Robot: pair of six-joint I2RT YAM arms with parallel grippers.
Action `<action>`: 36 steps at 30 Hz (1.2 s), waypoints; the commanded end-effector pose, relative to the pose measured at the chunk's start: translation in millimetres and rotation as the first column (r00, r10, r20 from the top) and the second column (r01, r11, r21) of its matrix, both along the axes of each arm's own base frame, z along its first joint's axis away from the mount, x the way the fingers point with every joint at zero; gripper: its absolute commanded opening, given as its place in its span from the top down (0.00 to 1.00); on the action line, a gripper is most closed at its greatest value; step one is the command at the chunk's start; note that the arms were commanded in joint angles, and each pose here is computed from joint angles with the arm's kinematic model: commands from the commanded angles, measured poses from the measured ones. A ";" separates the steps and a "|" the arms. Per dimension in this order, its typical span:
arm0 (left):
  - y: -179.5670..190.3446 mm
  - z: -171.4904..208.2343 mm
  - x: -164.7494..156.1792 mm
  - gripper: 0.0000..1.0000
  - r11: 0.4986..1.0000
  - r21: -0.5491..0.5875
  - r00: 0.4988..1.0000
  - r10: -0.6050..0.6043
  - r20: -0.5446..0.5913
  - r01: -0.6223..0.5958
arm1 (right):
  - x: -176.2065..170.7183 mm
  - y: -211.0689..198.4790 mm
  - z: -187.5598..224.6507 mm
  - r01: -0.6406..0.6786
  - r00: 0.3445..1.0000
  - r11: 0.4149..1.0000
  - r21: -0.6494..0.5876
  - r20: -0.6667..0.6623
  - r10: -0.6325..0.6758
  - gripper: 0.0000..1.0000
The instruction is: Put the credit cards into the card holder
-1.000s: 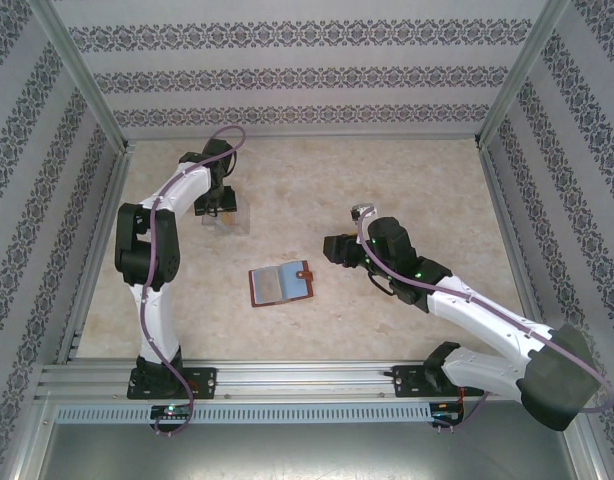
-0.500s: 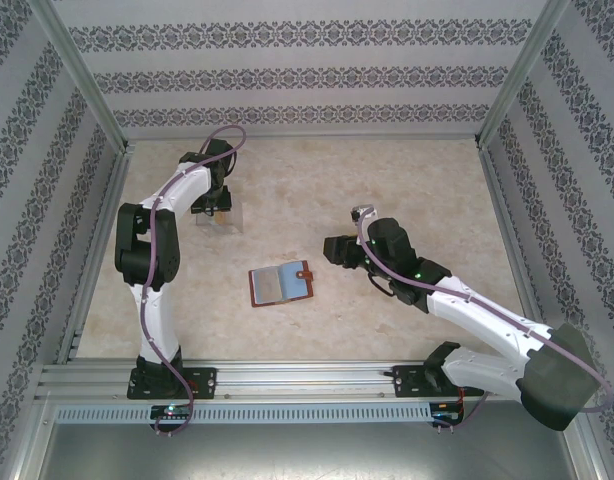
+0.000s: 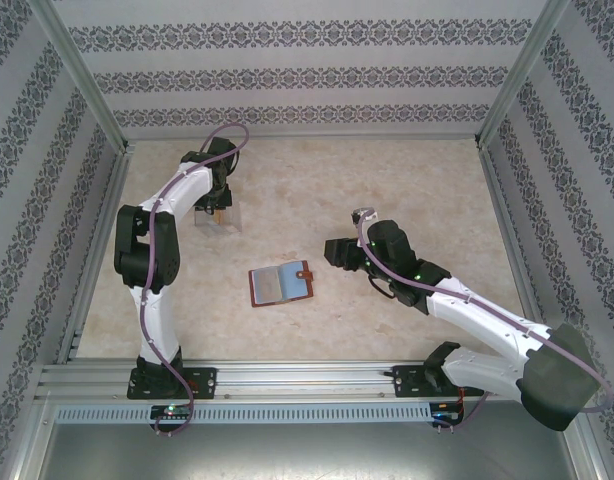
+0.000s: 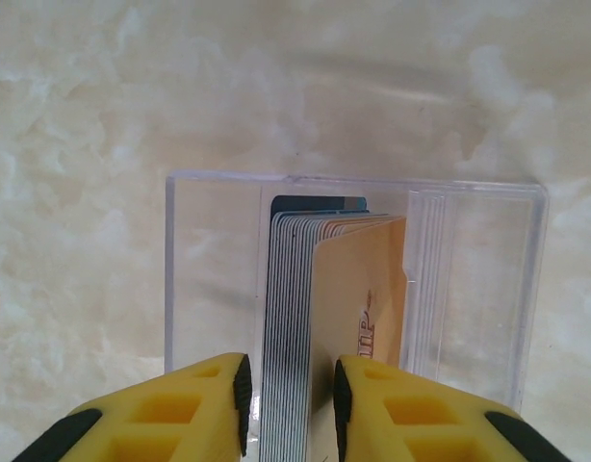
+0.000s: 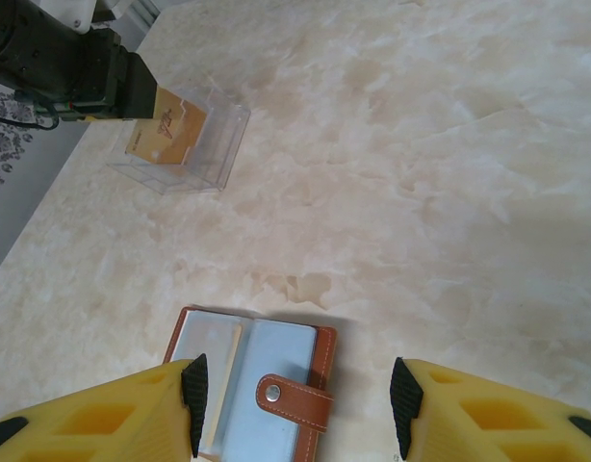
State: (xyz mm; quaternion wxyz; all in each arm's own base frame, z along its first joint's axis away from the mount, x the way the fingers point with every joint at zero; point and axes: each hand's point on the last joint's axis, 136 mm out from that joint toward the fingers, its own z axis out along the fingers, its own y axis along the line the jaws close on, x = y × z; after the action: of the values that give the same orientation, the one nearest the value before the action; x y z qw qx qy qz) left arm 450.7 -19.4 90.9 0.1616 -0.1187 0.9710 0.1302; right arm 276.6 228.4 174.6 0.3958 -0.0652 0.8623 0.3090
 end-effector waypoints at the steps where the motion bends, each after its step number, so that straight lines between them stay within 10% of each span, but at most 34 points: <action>1: 2.8 14.6 -7.7 0.73 1.000 0.031 1.000 -0.005 0.002 0.005 | 1.2 -3.5 4.6 0.009 1.000 1.000 0.023 0.012 -0.010 0.45; 27: -8.5 38.3 -12.8 0.97 0.998 -0.056 0.999 0.006 0.035 -0.004 | -0.6 -11.1 0.0 0.025 1.000 0.999 0.041 -0.010 -0.024 0.45; 36: -39.8 73.1 -26.3 1.00 0.925 -0.377 0.993 0.081 0.087 -0.042 | 1.2 5.3 -12.4 -0.055 0.996 0.998 0.031 -0.073 0.057 0.44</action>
State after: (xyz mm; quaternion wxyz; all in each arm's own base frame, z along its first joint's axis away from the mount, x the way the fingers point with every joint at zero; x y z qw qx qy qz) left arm 435.8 -48.0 133.6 0.1729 -0.1504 0.9732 0.0165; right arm 276.3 222.5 164.0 0.3777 -0.0586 0.8682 0.3164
